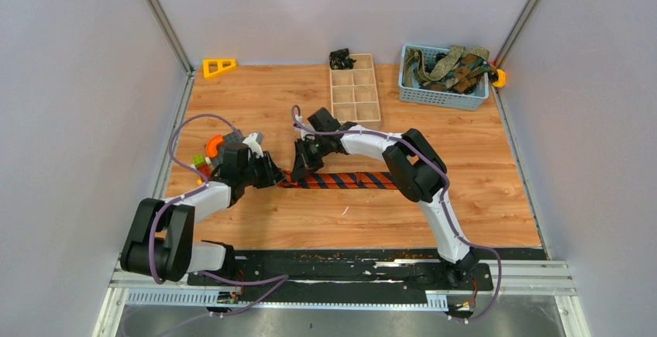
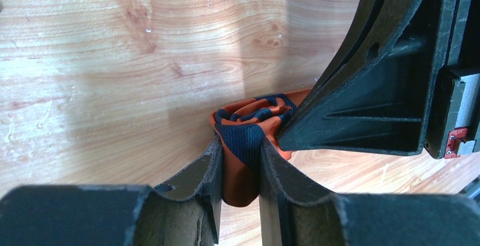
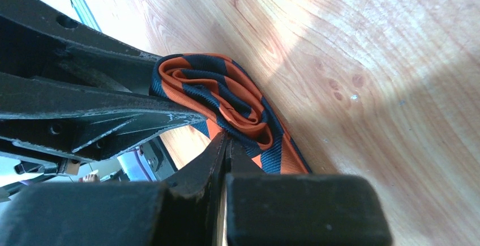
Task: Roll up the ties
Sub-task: Roll the tie at the center of the board.
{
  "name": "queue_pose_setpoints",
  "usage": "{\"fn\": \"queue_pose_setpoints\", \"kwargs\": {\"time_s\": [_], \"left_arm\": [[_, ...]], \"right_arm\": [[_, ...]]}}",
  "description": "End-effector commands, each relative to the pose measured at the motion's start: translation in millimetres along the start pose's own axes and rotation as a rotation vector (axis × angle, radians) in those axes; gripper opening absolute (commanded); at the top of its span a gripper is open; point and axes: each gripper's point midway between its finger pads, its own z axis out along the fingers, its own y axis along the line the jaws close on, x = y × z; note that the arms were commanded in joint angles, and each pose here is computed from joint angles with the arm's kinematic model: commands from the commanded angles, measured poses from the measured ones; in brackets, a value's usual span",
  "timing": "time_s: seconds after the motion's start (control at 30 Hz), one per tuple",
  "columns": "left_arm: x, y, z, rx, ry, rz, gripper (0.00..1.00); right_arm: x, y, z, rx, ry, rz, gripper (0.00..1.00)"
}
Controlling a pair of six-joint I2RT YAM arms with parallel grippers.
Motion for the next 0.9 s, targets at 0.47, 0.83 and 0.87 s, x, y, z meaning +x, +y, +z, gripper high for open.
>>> {"fn": "queue_pose_setpoints", "kwargs": {"time_s": [0.47, 0.83, 0.87], "left_arm": [[-23, -6, -16, -0.175, -0.034, 0.124, 0.14], [-41, -7, -30, -0.259, -0.057, 0.195, 0.12], [-42, -6, -31, -0.267, -0.059, 0.199, 0.12]], "right_arm": [[-12, 22, 8, 0.001, -0.039, -0.046, 0.02], [-18, 38, 25, -0.041, -0.026, -0.054, 0.02], [-18, 38, 27, -0.043, -0.024, -0.054, 0.01]]}}
